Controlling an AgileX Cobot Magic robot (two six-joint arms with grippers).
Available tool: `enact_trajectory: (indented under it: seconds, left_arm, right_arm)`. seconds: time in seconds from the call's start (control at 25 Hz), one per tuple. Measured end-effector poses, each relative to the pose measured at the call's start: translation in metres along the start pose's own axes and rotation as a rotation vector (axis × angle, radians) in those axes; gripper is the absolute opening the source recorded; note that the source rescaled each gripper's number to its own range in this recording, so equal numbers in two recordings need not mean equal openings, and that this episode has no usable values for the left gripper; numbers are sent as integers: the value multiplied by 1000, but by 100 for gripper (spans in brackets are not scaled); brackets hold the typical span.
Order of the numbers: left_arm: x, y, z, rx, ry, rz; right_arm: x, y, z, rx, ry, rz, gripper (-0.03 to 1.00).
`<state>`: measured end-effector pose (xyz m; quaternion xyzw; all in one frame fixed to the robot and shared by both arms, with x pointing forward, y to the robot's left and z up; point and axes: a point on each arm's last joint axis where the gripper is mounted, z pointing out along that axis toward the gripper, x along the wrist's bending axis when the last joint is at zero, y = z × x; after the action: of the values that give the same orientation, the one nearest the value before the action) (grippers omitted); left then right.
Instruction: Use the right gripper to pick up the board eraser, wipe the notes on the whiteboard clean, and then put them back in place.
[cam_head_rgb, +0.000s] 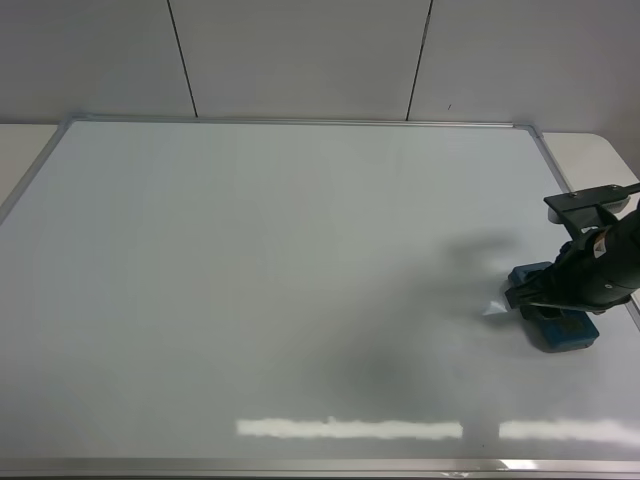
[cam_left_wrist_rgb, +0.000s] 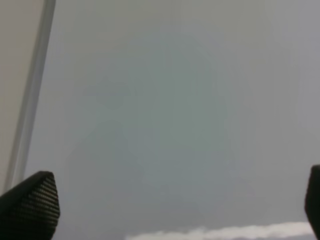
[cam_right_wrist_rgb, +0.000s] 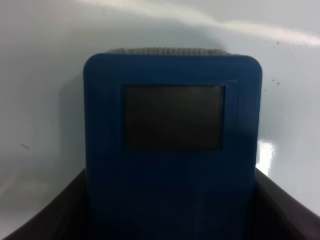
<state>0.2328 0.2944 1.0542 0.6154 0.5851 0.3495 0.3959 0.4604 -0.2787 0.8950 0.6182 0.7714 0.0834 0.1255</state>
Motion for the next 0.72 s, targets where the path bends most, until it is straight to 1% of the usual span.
enact_trajectory:
  seconds: [0.04, 0.08, 0.12, 0.16, 0.2, 0.24, 0.28, 0.32, 0.44, 0.72]
  left_arm:
    - [0, 0, 0, 0, 0, 0]
    - [0, 0, 0, 0, 0, 0]
    - [0, 0, 0, 0, 0, 0]
    - [0, 0, 0, 0, 0, 0]
    - [0, 0, 0, 0, 0, 0]
    - [0, 0, 0, 0, 0, 0]
    - [0, 0, 0, 0, 0, 0]
    - [0, 0, 0, 0, 0, 0]
    - [0, 0, 0, 0, 0, 0]
    - [0, 0, 0, 0, 0, 0]
  right_arm:
    - [0, 0, 0, -1, 0, 4, 6]
    - [0, 0, 0, -1, -1, 5, 14]
    - [0, 0, 0, -1, -3, 12, 32]
    - [-1, 0, 0, -1, -5, 22, 54]
    - [-1, 0, 0, -1, -7, 27, 70]
    - [-1, 0, 0, 0, -8, 37, 82]
    - [-1, 0, 0, 2, -8, 41, 90]
    - [-1, 0, 0, 4, -6, 46, 94]
    - [0, -2, 0, 19, -5, 41, 98]
    - [0, -2, 0, 23, -5, 37, 100]
